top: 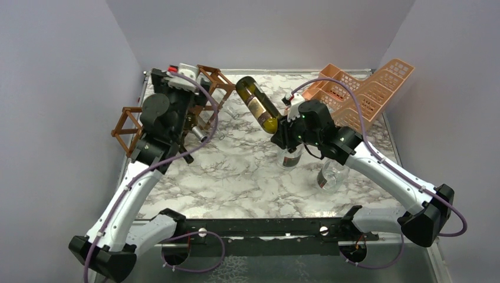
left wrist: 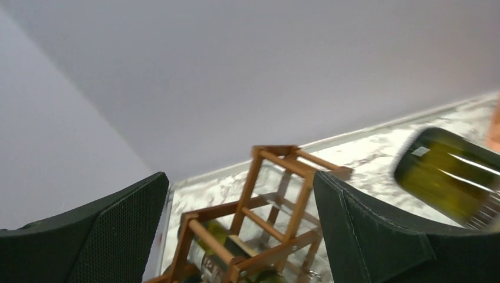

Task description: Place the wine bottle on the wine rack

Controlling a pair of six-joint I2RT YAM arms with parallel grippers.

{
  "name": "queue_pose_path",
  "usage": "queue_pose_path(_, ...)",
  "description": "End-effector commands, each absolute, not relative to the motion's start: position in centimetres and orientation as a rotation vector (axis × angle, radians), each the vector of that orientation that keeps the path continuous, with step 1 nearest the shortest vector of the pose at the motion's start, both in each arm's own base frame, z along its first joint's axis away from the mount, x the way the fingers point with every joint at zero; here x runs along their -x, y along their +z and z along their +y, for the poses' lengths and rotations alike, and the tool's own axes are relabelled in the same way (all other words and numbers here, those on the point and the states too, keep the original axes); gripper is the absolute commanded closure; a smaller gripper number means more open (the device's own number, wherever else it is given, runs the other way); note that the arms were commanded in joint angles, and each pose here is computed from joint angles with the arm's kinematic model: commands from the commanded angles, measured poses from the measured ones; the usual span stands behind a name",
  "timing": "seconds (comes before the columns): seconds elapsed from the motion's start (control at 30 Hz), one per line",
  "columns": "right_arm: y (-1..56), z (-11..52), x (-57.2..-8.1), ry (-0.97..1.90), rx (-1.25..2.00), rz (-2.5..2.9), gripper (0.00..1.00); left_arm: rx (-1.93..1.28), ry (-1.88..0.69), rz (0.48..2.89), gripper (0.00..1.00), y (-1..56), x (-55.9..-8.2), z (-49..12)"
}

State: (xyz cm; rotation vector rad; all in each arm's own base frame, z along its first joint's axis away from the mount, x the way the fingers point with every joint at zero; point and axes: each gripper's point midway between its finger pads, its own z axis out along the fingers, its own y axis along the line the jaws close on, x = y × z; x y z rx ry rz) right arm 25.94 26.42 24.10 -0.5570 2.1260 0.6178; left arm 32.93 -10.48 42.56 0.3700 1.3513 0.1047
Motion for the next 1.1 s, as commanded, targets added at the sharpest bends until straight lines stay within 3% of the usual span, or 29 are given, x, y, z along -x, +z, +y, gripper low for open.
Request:
queue_pose_path(0.0,29.4,27.5,-26.8,0.710,0.504,1.918,0.99,-0.119,0.015,1.559,0.01,39.7,-35.9,-6.4)
queue_pose_path(0.17,28.8,27.6,-26.3,0.734,0.522,1.927,0.99,0.220,0.087,1.708,0.01,36.4,-37.2,1.0)
queue_pose_path(0.33,28.5,28.0,-25.0,0.777,0.606,1.916,0.99,0.602,0.190,1.794,0.03,32.7,-35.3,8.5)
queue_pose_path(0.53,28.3,29.4,-21.7,0.924,0.840,1.847,0.99,0.794,0.217,1.855,0.05,28.7,-33.2,11.5)
queue_pose_path(0.8,28.4,31.9,-19.1,1.158,0.977,1.751,0.99,0.909,0.175,1.930,0.24,24.2,-32.5,12.3)
queue_pose_path(1.07,27.9,32.9,-19.7,1.182,0.988,1.757,0.99,0.887,0.036,1.997,0.52,23.0,-33.5,10.2)
